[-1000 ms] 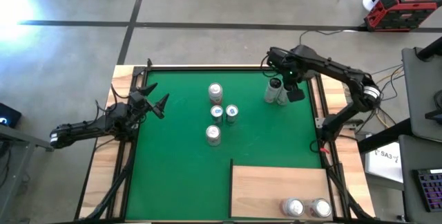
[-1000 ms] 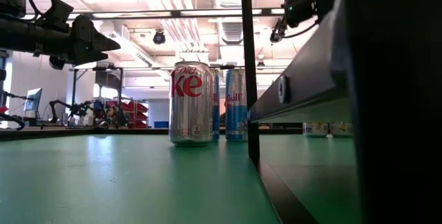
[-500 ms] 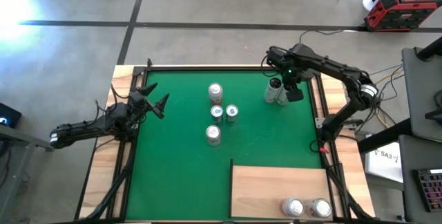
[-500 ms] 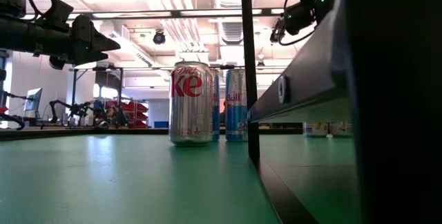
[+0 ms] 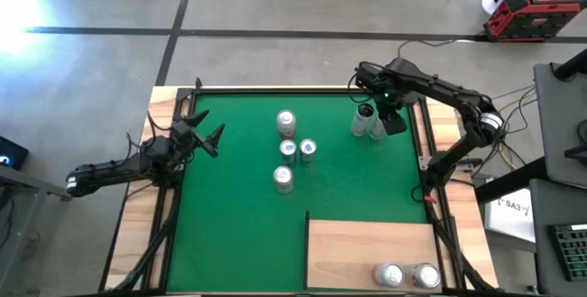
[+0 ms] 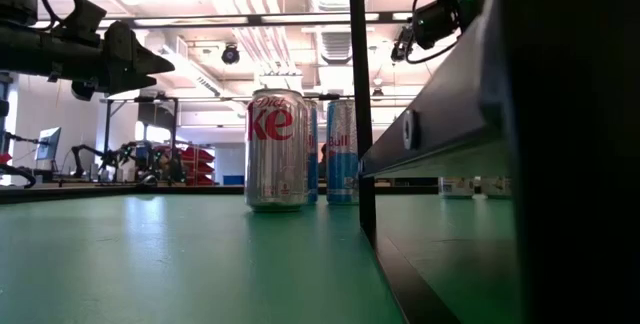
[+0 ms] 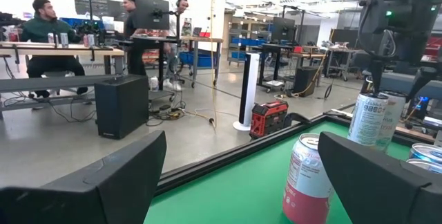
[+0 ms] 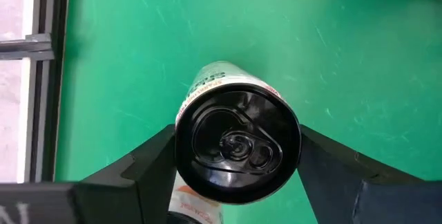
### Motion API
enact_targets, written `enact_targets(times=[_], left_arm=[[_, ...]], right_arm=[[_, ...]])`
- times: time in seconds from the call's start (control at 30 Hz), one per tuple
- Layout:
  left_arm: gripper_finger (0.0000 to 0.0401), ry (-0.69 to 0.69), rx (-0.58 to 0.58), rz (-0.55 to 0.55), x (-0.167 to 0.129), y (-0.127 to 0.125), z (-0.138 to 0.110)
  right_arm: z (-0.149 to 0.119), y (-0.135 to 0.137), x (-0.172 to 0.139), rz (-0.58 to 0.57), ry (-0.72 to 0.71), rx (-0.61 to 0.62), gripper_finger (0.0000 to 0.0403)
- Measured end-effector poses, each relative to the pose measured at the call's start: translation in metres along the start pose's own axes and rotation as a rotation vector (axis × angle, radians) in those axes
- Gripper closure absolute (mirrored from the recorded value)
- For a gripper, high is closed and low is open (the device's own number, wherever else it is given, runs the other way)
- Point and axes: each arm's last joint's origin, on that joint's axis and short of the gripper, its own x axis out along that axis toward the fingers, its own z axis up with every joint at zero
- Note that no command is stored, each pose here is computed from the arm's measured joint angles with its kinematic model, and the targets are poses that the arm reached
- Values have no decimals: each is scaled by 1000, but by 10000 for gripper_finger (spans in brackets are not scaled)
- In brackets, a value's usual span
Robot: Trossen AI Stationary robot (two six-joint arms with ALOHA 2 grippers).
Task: Place canned beverage on shelf
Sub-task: Put the right white-yellow soda can on the shelf
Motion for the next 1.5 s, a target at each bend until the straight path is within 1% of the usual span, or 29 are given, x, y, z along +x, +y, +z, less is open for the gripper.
enact_targets(times=[0.13,0.3,0.43,0.6,0.7,0.87,1.03,1.17,1.37,1.5], left_arm=[[38,0,0,0,0,0,0],[38,0,0,0,0,0,0],[38,0,0,0,0,0,0],[38,0,0,0,0,0,0],[38,0,0,0,0,0,0],[38,0,0,0,0,0,0],[38,0,0,0,0,0,0],[38,0,0,0,0,0,0],[38,0,0,0,0,0,0],[38,0,0,0,0,0,0]], right_arm=[[5,-7,-6,-16,5,-40,162],[13,-23,-19,-13,27,-123,162],[16,-42,-32,14,60,-221,162],[16,-72,-39,6,153,-429,162],[16,-90,-38,-16,195,-542,159],[16,-117,-34,-18,214,-697,135],[17,-144,-29,-35,226,-833,149],[16,-163,-24,-38,238,-925,156],[14,-186,-19,-41,238,-1032,148],[13,-200,-14,-49,217,-1116,149]])
